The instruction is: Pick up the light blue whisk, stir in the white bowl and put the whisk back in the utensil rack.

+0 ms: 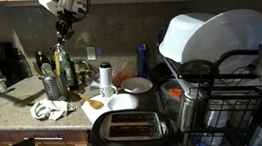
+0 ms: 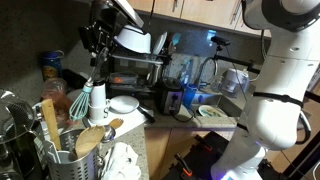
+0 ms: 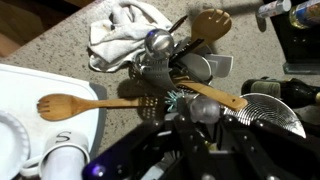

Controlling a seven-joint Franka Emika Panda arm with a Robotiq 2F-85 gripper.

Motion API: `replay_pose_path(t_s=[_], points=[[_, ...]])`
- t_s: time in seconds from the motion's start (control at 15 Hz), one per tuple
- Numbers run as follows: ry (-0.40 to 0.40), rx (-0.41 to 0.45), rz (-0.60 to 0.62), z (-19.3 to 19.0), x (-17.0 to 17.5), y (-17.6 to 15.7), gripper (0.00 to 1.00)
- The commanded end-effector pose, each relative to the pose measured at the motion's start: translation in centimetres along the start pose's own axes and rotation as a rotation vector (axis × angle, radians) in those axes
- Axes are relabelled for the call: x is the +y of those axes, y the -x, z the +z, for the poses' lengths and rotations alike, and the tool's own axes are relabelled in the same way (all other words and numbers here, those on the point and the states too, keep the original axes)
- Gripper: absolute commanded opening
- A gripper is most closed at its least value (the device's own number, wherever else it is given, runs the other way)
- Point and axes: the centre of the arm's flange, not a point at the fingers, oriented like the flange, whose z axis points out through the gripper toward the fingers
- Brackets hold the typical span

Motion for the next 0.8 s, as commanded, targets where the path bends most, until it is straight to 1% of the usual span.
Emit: replay_pose_path(t_s=[0.0, 0.4, 0.53, 0.73], points=[[0.089, -0.051, 0.084, -0.9, 1.3, 0.9, 0.1], [0.213, -0.134, 0.199, 1.3, 4.4, 1.9, 0.1], [0.229, -0.154, 0.23, 2.3, 5.4, 1.8, 0.1], [0.282, -0.171, 0.277, 3.7, 6.5, 1.4, 0.1]])
